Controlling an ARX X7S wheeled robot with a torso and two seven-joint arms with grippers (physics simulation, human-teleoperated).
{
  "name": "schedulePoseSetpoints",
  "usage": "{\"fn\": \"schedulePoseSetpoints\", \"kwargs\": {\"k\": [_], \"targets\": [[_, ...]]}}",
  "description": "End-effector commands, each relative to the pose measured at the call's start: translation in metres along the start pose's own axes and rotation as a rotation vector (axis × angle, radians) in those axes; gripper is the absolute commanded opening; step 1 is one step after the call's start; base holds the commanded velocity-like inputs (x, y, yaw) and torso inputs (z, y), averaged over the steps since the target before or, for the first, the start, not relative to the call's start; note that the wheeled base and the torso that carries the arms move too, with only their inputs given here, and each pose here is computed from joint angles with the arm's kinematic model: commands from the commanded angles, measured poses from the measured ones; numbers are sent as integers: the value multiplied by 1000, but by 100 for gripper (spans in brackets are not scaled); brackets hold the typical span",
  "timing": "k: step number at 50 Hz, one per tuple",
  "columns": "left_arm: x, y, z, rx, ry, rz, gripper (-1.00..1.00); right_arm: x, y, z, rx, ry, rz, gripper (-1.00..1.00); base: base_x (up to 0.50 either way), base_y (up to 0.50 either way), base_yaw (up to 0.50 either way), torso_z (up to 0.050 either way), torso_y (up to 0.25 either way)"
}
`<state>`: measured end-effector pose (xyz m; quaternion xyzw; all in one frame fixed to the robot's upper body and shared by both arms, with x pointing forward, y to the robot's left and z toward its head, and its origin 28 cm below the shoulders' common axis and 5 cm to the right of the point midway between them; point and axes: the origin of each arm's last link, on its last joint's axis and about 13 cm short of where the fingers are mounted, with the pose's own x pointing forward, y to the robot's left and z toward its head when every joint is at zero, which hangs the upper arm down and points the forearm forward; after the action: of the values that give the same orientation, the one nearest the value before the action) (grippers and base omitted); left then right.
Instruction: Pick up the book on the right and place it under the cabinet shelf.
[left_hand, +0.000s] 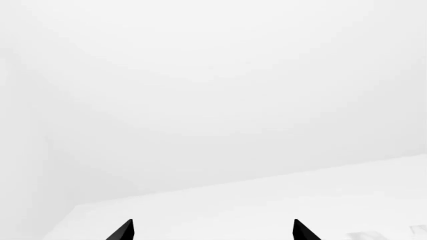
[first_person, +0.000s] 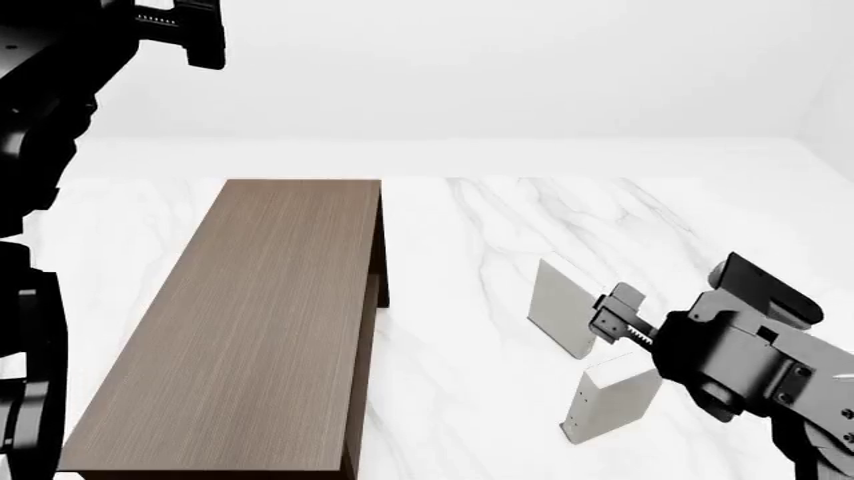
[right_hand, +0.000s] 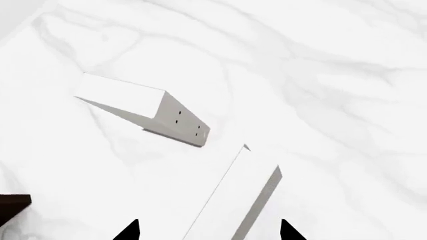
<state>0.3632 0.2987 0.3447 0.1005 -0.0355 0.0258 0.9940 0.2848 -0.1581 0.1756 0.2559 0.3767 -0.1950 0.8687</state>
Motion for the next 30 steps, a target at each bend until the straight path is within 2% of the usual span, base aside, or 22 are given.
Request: {"fn": "schedulePoseSetpoints", "kwargs": {"k": [1,14,30], "targets": [[0,1,0,1,0,1,100,15,3,1,11,20,-24,100,0,0,0,0,0],[1,2,-1,3,2,5,100,29,10,2,0,40,-34,100,0,0,0,0,0],[1,4,-6,7,7,11,100,47,3,-8,20,73,-73,100,0,0,0,0,0]]}}
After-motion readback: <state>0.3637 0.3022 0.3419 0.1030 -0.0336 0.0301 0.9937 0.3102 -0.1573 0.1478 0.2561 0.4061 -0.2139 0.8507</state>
